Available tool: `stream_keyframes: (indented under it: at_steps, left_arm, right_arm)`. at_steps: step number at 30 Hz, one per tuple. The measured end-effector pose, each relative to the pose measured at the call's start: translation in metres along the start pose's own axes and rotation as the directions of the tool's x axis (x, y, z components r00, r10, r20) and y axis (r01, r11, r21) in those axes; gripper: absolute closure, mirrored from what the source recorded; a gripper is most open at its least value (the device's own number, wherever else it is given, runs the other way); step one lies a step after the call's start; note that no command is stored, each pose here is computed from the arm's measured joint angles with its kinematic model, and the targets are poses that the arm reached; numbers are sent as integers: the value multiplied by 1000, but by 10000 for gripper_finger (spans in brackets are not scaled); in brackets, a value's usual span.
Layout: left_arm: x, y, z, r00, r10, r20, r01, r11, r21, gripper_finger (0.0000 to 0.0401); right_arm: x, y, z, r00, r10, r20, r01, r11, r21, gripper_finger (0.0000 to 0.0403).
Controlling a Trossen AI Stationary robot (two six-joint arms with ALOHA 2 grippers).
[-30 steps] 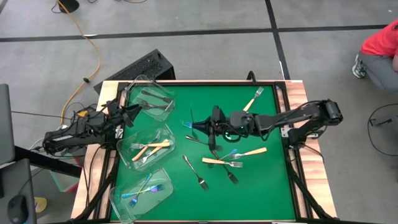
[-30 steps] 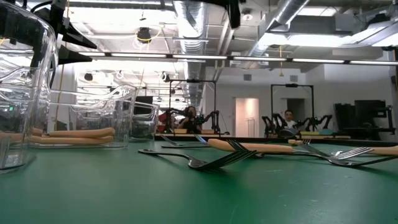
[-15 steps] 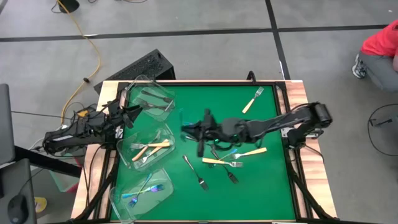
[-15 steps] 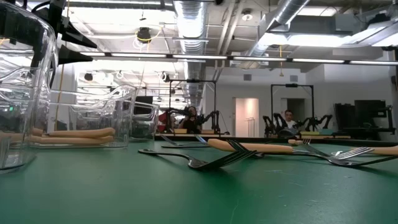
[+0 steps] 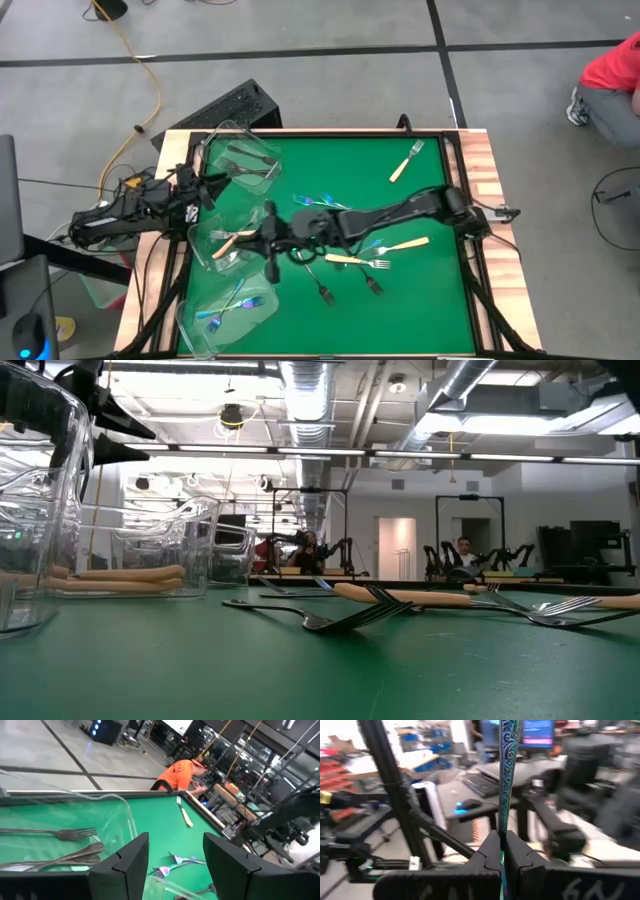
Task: Sort silverware by color (type)
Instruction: Put the blue fork into the bottom transparent bin
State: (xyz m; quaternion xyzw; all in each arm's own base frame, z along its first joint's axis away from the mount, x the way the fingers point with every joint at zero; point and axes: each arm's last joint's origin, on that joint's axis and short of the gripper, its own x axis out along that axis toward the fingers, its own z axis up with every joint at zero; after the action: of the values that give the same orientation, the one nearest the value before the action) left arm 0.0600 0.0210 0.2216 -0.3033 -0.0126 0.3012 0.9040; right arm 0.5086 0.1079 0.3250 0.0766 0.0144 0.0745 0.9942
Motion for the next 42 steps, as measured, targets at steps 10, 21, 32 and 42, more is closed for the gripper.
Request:
stream_keyframes:
  at_steps: [10,21,32,42]
  left_arm:
    - [0,5,-6,997,54,-54,-51,997,55,229]
    - [-1,9,-8,993,105,-61,-100,992,71,229]
    - [-1,9,-8,992,116,-52,-113,991,72,229]
    - [-1,9,-8,992,118,-55,-114,991,65,229]
  right_arm:
    - [52,3,-26,967,254,-23,-254,967,6,391]
    - [63,27,-100,907,325,-268,-315,946,80,391]
    - [67,25,-147,860,297,-415,-278,955,108,391]
    - [68,9,-148,858,270,-438,-246,963,112,390]
